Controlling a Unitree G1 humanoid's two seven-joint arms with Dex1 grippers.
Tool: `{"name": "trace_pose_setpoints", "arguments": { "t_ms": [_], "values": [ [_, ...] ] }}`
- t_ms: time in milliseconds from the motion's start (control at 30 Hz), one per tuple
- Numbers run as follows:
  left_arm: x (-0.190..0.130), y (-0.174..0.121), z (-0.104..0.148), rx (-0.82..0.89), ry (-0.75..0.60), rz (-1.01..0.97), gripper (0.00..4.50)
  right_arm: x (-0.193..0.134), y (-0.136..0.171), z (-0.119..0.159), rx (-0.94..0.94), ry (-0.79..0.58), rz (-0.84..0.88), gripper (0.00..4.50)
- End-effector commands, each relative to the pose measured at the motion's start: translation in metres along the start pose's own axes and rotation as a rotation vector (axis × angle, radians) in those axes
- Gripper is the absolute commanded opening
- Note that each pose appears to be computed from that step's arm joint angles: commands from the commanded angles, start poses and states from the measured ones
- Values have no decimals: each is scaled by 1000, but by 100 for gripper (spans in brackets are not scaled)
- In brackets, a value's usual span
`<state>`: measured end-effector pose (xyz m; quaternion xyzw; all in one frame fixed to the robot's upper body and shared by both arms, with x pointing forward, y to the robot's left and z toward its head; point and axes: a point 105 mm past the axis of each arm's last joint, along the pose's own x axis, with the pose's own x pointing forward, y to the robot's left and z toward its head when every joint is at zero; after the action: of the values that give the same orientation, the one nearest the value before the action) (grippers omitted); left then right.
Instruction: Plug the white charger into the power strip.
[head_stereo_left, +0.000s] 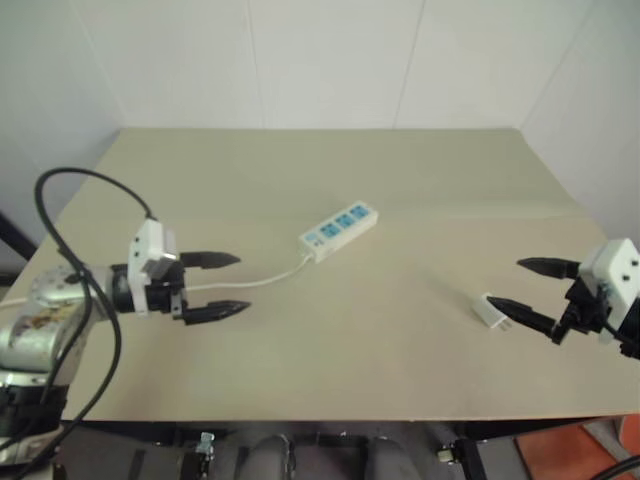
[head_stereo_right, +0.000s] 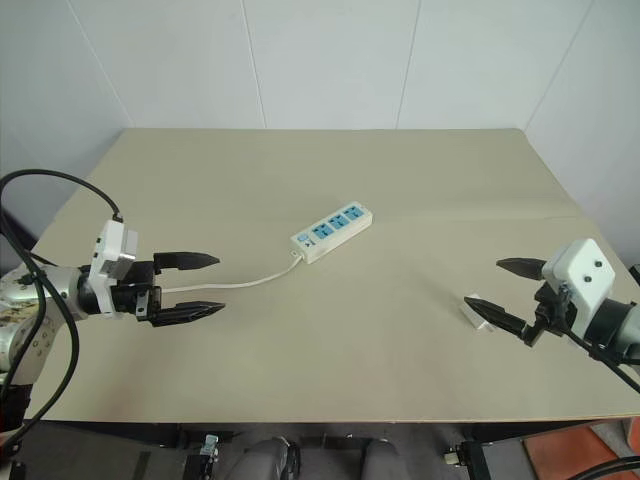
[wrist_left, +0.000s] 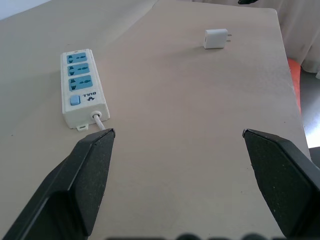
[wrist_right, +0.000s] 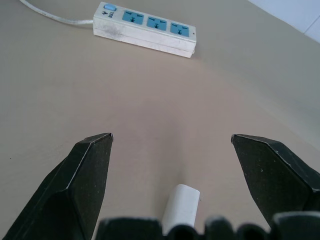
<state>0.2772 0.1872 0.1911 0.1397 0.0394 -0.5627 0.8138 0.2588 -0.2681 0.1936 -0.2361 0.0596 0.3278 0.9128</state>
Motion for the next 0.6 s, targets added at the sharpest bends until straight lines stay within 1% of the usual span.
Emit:
{"name": "trace_pose_setpoints", "arguments": {
  "t_ms": [33,167,233,333,433,500,600],
  "values": [
    [-2,-1,7,33,-2,-5,447,-5,-4,10,-41,-30,-18,450],
    [-1,0,6,33,-2,-1,447,-6,-3,10,-42,-30,-17,450],
    [2,5,2,50,14,38,447,-6,-3,11,-44,-31,-18,450],
    [14,29,-14,41,68,186,447,-4,-4,13,-47,-41,-20,450],
    [30,45,-23,0,124,272,447,-2,-4,17,-55,-56,-23,450],
    [40,51,-26,-32,137,279,447,0,-4,21,-59,-68,-27,450],
    [63,57,-25,-62,112,239,447,2,-2,24,-61,-81,-24,450]
  ]
}}
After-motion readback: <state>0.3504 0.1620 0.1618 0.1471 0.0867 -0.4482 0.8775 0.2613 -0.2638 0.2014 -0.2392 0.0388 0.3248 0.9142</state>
